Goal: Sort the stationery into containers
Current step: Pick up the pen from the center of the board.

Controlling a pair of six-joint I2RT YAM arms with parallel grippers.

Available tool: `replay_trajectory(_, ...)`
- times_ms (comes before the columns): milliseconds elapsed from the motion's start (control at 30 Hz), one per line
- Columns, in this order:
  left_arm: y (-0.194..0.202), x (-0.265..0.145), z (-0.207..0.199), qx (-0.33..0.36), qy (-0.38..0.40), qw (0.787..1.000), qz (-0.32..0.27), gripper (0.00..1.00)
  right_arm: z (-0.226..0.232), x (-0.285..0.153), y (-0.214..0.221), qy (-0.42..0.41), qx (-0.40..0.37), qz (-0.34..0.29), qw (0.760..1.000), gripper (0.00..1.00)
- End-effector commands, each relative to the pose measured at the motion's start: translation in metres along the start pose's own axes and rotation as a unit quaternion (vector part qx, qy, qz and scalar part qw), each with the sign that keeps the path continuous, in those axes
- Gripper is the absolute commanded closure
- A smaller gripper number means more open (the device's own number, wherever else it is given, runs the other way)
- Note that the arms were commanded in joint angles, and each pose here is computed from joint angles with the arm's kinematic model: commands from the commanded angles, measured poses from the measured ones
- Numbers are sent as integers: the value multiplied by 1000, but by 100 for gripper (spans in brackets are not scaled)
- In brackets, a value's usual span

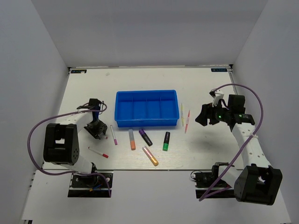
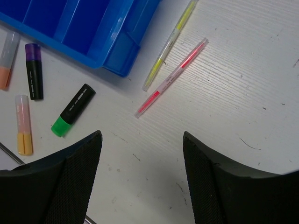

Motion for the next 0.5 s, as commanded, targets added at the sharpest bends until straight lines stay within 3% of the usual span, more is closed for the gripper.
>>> replay_trajectory(0, -4, 11, -1, -19, 6, 1000, -11, 50, 0, -3, -6, 0, -2, -18, 1000, 28)
replay_trajectory(333, 14, 39, 20, -43, -17, 999, 25, 76, -1, -9, -10, 4, 3, -28, 1000, 29)
replay_trajectory(467, 24, 44, 24, -34, -18, 998, 48, 100, -4, -8, -8, 6, 11, -26, 1000, 29)
Point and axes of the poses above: each gripper's point midway between its finger pads, its own x axis out along the fingers, its own z axis along the line the jaws close on, y = z × x, the point moved 6 cm from there along -x, back along the fingers
